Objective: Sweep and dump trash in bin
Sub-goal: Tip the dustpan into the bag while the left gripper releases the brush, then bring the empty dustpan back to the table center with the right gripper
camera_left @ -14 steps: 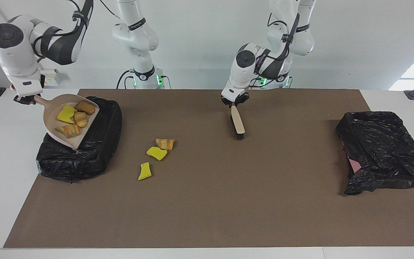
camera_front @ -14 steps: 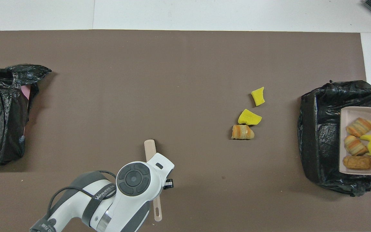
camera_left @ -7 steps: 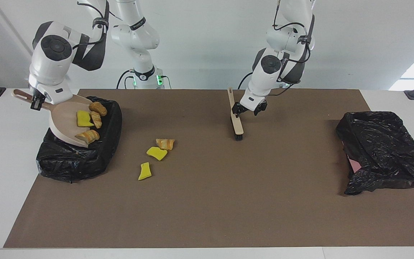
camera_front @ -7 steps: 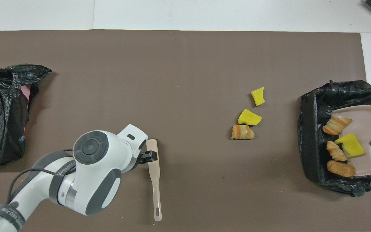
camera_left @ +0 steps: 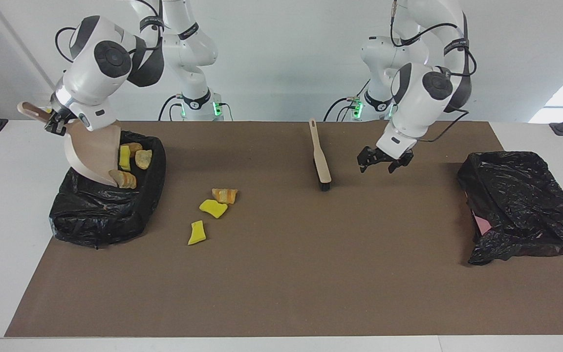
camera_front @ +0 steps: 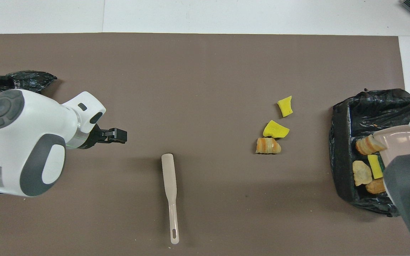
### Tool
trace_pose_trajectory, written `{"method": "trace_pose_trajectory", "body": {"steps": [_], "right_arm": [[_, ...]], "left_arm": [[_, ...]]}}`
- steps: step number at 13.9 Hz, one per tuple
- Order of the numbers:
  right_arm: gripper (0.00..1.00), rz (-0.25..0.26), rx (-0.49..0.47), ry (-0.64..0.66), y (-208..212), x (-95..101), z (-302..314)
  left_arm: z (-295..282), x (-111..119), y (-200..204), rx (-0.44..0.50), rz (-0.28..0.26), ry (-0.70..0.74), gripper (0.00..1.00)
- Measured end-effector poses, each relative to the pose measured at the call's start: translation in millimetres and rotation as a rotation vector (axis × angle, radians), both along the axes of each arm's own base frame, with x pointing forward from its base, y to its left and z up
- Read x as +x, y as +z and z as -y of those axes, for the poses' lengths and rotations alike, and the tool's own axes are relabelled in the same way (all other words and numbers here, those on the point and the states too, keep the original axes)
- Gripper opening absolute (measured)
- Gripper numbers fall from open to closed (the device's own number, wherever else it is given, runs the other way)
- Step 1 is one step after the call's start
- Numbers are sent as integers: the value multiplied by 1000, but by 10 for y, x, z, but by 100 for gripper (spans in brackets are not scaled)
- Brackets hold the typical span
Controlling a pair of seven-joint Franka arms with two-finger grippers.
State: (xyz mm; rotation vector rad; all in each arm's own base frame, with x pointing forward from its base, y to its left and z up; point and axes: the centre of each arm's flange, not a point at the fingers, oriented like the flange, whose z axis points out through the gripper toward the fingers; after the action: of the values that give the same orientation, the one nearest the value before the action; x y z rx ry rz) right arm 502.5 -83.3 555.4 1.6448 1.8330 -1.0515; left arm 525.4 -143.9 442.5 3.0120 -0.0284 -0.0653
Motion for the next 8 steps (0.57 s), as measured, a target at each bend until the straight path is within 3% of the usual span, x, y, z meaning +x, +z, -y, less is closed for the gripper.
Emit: {"method": "trace_pose_trajectory", "body": {"steps": [5, 8], "right_arm": [[32, 39, 6, -58, 38, -102, -101], [32, 142, 62, -225, 323, -286, -193]], "left_arm": [[-623, 319, 617, 30, 9, -52, 100], [-907, 384, 982, 55, 21, -53, 100]]}}
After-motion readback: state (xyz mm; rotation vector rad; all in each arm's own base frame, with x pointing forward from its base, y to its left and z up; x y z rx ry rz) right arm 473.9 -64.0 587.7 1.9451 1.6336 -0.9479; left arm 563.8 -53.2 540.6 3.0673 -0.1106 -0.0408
